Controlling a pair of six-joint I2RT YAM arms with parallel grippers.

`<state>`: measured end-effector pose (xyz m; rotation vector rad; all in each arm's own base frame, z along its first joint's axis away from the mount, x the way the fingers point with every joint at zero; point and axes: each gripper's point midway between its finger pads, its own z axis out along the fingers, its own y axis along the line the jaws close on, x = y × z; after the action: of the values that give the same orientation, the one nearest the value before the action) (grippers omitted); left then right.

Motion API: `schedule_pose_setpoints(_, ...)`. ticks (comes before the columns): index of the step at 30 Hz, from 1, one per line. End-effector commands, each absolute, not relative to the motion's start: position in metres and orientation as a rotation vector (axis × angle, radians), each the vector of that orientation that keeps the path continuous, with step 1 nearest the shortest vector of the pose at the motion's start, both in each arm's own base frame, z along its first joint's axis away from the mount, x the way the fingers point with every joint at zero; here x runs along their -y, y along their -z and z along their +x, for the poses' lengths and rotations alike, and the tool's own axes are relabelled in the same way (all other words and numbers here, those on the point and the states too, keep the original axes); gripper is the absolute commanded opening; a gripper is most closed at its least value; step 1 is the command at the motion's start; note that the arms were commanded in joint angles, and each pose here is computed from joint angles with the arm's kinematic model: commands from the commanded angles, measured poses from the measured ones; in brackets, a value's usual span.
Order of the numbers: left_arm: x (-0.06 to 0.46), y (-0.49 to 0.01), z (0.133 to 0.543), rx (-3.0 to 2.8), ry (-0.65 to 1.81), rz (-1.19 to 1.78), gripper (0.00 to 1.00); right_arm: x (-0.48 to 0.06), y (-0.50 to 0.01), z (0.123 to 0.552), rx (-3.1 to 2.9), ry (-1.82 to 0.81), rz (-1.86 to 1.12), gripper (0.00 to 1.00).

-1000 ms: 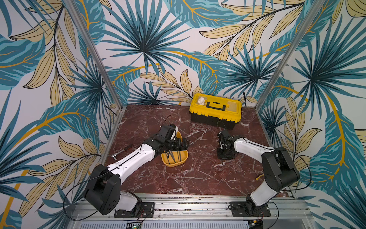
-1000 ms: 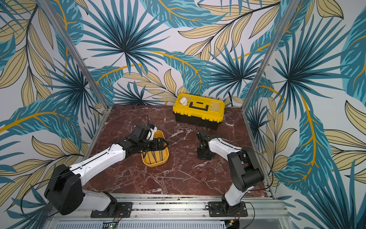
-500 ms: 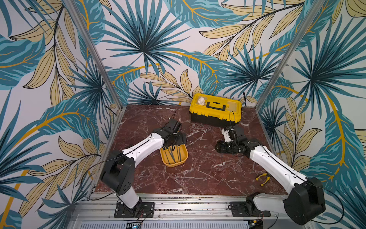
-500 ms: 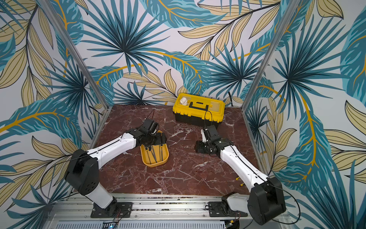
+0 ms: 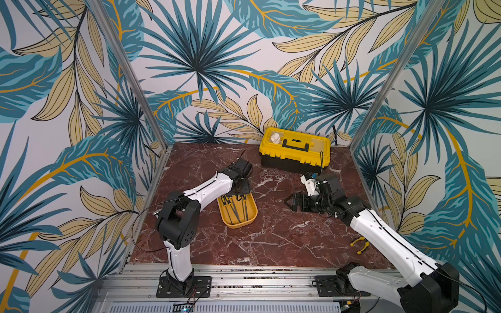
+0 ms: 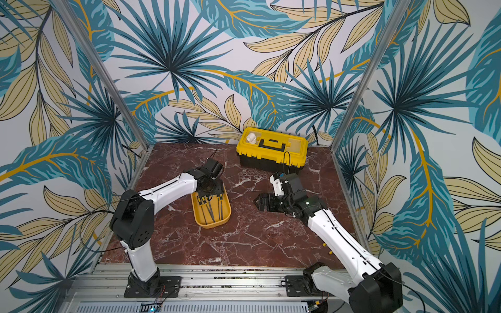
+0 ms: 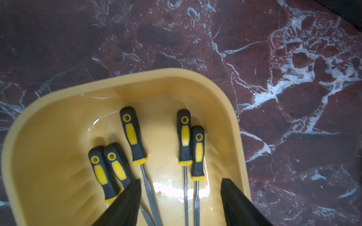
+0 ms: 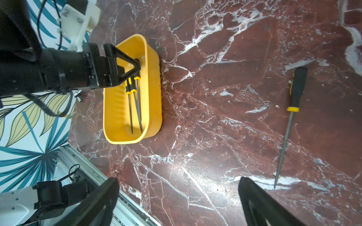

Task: Take the file tool out of the storage box
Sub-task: Place the file tool at the center of the board, then pick up the file tool from the storage box.

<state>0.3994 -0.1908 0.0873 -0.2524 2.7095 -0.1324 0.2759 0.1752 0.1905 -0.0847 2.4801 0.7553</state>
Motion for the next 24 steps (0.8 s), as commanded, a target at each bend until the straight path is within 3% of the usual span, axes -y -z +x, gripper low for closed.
schedule_pose_setpoints(1,0.183,-0.095,0.416,-2.68,0.085,-0.255,0.67,-0.183,-0.191,0.268,-2.468,-0.808,-0.106,1.0)
schedule_pose_setpoints(10,0.187,-0.083,0.437,-2.684,0.088,-0.23,0.55,-0.187,-0.191,0.267,-2.456,-0.807,-0.104,0.99)
schedule_pose_setpoints(24,0.194,-0.057,0.449,-2.717,0.066,-0.199,0.49,-0.187,-0.187,0.263,-2.462,-0.798,-0.108,0.99)
